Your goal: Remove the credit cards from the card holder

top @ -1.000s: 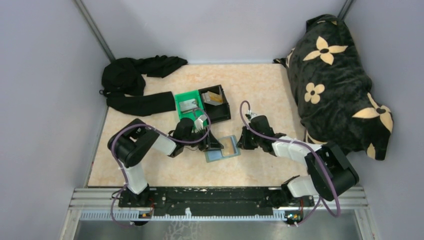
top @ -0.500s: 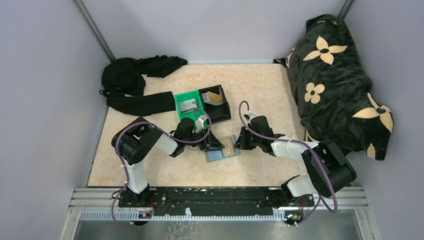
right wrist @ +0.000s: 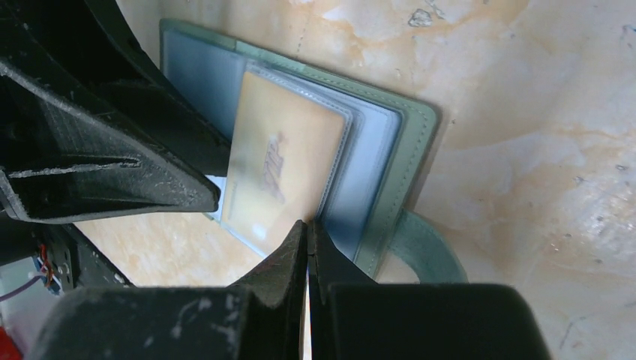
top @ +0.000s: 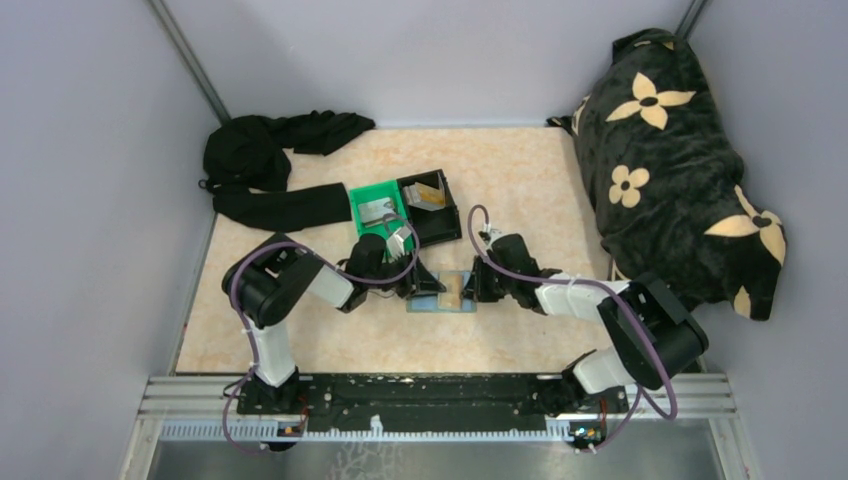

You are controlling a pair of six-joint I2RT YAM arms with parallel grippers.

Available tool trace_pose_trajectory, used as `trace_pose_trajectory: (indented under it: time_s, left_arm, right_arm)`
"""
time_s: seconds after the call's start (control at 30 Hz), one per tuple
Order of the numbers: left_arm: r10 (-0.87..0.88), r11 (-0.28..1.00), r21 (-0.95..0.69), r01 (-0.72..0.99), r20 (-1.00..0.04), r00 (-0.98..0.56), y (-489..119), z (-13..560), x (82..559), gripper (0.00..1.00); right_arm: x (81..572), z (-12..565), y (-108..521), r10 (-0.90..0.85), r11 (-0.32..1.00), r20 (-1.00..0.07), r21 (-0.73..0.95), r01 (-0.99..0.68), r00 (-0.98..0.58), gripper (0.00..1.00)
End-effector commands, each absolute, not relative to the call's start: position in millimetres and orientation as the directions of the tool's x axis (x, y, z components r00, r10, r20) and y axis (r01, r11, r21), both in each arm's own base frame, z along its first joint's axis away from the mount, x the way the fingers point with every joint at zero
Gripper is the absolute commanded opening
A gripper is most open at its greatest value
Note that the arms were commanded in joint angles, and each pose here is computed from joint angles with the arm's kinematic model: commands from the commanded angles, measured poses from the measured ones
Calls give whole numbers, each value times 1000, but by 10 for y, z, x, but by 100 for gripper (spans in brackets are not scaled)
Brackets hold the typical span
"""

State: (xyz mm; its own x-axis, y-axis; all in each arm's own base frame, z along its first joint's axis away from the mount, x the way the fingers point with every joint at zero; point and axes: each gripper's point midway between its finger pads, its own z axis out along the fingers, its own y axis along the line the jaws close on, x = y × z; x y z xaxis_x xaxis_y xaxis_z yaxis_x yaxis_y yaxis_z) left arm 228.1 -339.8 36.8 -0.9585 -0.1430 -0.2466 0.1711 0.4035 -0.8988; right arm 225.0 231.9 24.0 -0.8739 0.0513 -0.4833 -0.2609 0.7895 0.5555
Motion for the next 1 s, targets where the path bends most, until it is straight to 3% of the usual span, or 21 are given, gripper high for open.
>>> trace_pose_trajectory:
  time_s: [0.0, 0.67, 0.73, 0.8, 0.87, 0.97]
  left_arm:
    - [-108, 354, -910, 215, -268, -957, -3487, 449, 2218, 40]
    - [-85, 353, -906, 233, -279, -956, -3478, 459, 2182, 39]
    - [-84, 365, -900, 237, -285, -955, -3462, 457, 2180, 32]
    - [-84, 367, -897, 245, -294, -952, -3453, 469, 2180, 12]
    - [-78, 367, -896, 251, -299, -951, -3462, 475, 2186, 0]
    - [-69, 355, -898, 261, -303, -950, -3485, 500, 2189, 0]
  right_arm:
    - [2219, 309, 2602, 26, 744, -488, 592, -309, -873, 0]
    - [2506, 602, 3007, 29, 657, -526, 651, -381, -850, 0]
    - [2521, 610, 3021, 28, 654, -526, 653, -383, -850, 0]
    - [2526, 586, 3015, 23, 659, -526, 647, -382, -850, 0]
    - [2517, 548, 3004, 19, 666, -521, 644, -378, -853, 0]
    - [2481, 482, 2981, 17, 669, -508, 645, -368, -861, 0]
